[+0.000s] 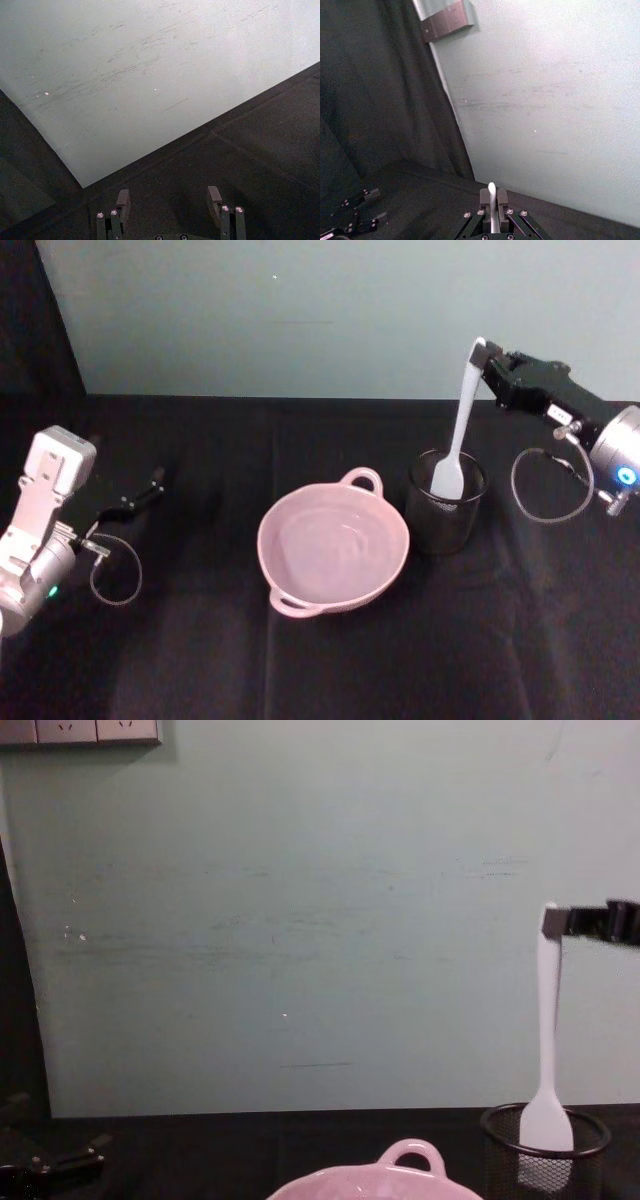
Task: Use the one hand to pick up the spoon and stir the clear water in the bowl.
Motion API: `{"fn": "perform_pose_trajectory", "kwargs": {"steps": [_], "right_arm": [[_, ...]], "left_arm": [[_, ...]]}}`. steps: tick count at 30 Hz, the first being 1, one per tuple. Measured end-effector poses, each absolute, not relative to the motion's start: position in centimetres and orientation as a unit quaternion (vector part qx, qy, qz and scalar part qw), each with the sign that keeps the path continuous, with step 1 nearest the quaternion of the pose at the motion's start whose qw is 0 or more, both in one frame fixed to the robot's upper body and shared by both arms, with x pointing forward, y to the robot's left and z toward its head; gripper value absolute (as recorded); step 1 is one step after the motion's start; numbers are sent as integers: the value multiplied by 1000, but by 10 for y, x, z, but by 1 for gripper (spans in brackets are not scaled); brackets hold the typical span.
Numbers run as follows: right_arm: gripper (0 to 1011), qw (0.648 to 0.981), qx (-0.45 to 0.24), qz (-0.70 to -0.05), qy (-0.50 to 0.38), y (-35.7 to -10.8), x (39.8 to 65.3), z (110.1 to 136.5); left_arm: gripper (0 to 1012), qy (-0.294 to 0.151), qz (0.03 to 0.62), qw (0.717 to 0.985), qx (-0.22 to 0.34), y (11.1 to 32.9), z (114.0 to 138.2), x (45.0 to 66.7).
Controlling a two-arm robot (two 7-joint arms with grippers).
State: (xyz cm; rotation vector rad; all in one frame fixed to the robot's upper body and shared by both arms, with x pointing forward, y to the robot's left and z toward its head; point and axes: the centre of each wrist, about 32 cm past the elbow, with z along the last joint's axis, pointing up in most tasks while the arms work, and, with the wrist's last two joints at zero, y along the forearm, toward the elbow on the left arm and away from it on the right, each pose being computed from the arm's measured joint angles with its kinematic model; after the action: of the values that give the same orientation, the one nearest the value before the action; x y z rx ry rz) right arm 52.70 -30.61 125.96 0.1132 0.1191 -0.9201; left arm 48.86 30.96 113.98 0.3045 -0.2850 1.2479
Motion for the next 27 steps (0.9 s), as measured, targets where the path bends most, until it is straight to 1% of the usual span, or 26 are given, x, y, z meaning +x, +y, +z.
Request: {"fn": "perform_pose_trajectory", "kwargs": {"steps": [8,14,27], "right_arm": [[87,880,84,-454,112,-316,530,1231],[86,875,97,-454,139,-319,532,1217],[86,866,127,-450,178,-322,535,1200]], "left_arm": [[1011,-132,580,791,141,310,1140,489],[1011,-132,580,791,142,310,1140,489],[1011,-132,580,791,141,310,1140,489]]}}
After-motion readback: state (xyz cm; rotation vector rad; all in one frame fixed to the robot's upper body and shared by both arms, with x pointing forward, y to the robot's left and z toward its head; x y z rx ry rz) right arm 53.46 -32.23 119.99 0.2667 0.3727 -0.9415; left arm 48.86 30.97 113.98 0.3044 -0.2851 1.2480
